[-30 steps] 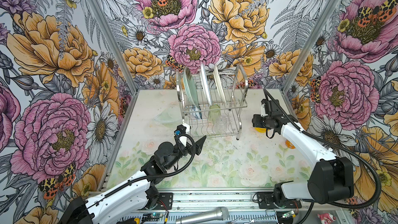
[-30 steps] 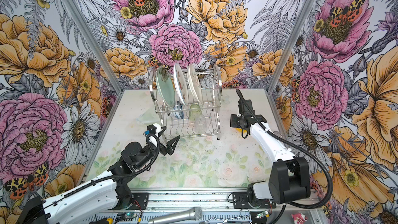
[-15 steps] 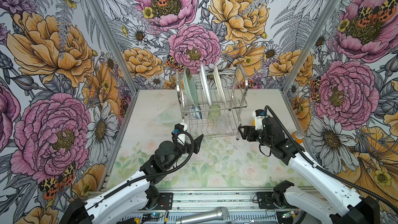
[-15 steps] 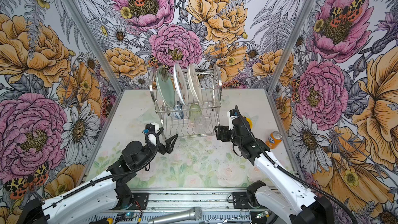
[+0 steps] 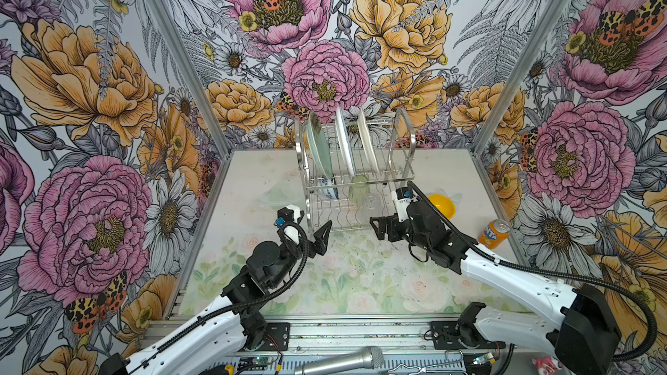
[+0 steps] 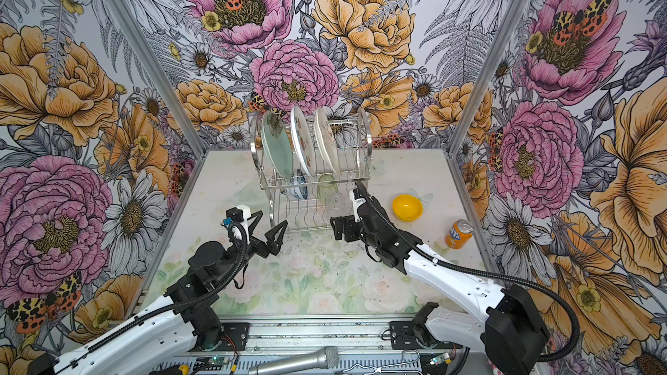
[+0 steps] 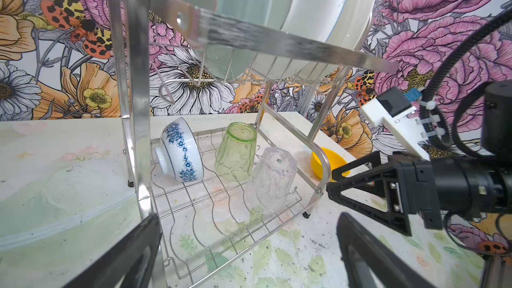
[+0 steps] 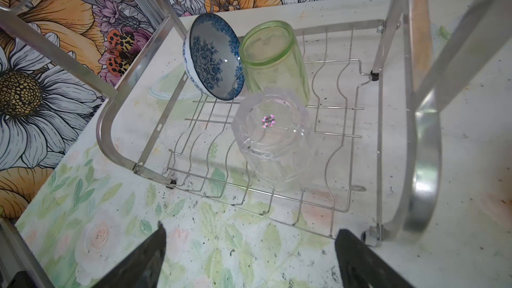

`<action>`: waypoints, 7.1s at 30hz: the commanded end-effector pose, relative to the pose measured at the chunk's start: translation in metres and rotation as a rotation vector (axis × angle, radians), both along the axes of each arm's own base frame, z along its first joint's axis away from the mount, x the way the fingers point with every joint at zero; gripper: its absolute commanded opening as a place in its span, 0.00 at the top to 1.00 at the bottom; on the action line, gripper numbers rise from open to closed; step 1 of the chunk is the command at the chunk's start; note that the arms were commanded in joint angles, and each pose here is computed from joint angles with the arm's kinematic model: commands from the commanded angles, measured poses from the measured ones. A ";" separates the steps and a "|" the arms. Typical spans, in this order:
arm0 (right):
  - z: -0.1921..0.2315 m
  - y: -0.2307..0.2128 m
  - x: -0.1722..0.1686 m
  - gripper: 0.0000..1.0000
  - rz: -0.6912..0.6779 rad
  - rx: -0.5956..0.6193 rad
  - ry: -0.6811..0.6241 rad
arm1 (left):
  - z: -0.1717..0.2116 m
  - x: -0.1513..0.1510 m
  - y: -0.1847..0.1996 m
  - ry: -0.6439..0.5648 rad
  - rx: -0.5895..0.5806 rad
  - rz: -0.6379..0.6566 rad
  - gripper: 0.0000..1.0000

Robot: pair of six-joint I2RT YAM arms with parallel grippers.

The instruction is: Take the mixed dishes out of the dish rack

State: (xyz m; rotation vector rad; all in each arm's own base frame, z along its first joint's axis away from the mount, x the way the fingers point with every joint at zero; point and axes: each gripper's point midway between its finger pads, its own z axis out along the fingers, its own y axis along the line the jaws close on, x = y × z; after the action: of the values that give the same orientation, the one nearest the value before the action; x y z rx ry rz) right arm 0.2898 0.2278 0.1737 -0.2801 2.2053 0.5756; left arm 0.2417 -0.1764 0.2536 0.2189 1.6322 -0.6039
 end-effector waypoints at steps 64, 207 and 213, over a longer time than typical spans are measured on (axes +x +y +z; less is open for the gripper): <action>-0.029 0.027 0.095 0.25 -0.180 -0.067 -0.116 | -0.013 0.027 0.009 0.017 0.075 0.114 0.01; 0.121 -0.004 -0.060 0.09 0.106 0.850 -0.120 | 0.049 -0.037 -0.172 -0.102 -0.097 -0.471 1.00; 0.116 -0.005 -0.057 0.06 0.087 0.831 -0.123 | 0.046 -0.036 -0.167 -0.096 -0.074 -0.454 1.00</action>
State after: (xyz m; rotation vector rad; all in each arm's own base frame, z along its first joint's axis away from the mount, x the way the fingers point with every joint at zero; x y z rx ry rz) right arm 0.2329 0.2246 0.2810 0.0537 1.7084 1.4307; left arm 0.2006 -0.3529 0.2869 0.6127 1.4872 -1.0063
